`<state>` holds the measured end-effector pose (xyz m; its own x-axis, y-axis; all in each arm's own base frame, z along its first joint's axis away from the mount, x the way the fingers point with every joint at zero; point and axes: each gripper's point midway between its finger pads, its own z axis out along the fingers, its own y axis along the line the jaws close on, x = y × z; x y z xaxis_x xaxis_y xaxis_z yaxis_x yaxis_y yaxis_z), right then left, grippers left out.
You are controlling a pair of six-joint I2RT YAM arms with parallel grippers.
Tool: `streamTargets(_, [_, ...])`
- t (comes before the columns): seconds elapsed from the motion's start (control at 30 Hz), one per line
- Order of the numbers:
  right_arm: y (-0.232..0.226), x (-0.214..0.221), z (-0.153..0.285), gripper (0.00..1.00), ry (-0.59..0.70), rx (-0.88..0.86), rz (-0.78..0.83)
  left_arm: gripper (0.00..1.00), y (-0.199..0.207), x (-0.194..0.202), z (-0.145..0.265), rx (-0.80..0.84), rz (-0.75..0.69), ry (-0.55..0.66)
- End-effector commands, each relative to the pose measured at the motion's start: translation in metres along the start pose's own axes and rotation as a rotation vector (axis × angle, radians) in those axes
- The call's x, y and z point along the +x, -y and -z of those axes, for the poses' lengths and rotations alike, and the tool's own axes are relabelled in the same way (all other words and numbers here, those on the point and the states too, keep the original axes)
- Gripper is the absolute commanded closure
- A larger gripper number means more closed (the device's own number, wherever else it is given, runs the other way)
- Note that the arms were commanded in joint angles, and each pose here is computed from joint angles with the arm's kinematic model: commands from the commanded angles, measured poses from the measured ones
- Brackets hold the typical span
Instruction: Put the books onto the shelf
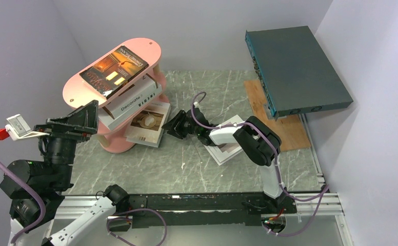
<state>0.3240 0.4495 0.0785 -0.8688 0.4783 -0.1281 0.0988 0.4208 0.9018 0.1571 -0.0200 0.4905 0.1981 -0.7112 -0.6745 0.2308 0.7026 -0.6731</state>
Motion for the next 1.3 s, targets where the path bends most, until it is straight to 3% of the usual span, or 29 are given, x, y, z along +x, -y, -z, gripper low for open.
streamTargets(0.0, [-0.036,0.008,0.002,0.54,-0.029,-0.115,0.03,0.14,0.008,0.001,-0.005,0.023,0.016,-0.001])
streamTargets(0.4, [-0.052,0.029,-0.018,0.73,-0.093,-0.152,0.05,0.14,0.007,0.006,-0.006,0.023,0.017,-0.011])
streamTargets(1.07, [-0.08,0.075,-0.061,0.72,-0.256,-0.204,0.061,0.14,0.003,0.001,-0.001,0.013,0.017,0.002])
streamTargets(1.27, [-0.09,0.072,-0.052,0.71,-0.26,-0.235,0.107,0.14,0.003,0.0,-0.001,0.013,0.016,0.001])
